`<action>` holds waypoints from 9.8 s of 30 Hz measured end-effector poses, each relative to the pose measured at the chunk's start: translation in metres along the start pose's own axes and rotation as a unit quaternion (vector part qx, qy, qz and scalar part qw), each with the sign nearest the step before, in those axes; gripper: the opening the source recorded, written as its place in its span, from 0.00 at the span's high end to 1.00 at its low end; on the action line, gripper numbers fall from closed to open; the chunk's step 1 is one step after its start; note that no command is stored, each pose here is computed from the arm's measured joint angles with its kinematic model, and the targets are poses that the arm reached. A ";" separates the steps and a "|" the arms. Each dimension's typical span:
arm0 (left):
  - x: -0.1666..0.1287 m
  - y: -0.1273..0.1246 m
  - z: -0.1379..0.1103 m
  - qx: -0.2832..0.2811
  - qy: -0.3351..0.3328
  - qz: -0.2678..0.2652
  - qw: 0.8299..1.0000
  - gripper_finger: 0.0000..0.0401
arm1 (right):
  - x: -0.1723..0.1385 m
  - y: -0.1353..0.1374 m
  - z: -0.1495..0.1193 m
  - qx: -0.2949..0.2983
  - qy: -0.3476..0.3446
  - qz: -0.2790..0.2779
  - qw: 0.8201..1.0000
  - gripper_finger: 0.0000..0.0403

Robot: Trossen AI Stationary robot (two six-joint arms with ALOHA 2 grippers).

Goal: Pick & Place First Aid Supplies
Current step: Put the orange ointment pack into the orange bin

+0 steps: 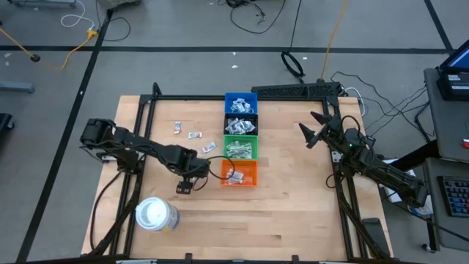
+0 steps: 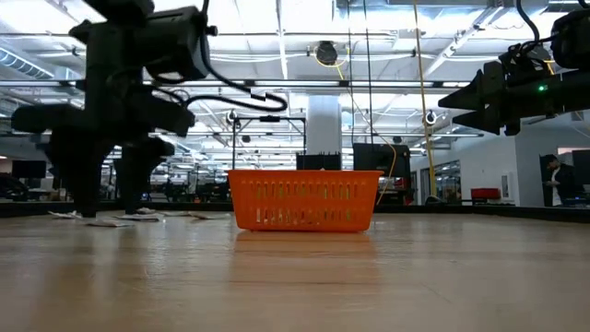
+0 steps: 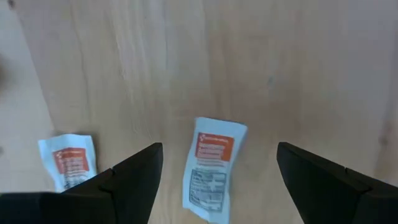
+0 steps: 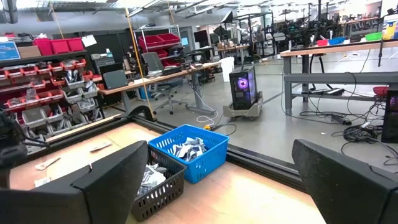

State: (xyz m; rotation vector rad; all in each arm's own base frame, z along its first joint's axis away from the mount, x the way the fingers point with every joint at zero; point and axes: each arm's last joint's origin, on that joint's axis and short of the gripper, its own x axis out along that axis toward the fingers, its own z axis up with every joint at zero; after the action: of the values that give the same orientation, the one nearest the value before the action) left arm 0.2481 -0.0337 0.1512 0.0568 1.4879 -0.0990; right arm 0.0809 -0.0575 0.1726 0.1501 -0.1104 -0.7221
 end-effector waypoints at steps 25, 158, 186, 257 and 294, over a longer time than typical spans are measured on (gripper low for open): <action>0.015 0.000 -0.007 -0.019 -0.020 -0.010 1.000 0.98 | 0.000 0.000 0.000 0.000 0.000 0.000 1.000 0.02; -0.062 0.101 0.013 -0.082 0.064 -0.003 0.995 0.33 | 0.000 0.000 0.000 0.000 0.000 0.000 1.000 0.02; 0.011 0.091 -0.015 -0.063 -0.003 -0.002 0.998 0.42 | 0.000 0.000 0.000 0.000 0.000 0.000 1.000 0.02; -0.040 0.049 0.212 -0.105 0.038 -0.038 0.993 1.00 | 0.000 0.000 0.000 0.000 0.000 0.000 1.000 0.02; -0.051 0.062 0.203 -0.327 0.068 -0.045 0.942 0.46 | 0.000 0.000 0.000 0.000 0.000 0.000 1.000 0.02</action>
State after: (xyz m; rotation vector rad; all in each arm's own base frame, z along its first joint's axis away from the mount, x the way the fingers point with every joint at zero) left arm 0.4516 0.0098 0.2176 -0.5514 1.5957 0.3348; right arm 0.0809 -0.0575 0.1726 0.1500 -0.1107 -0.7220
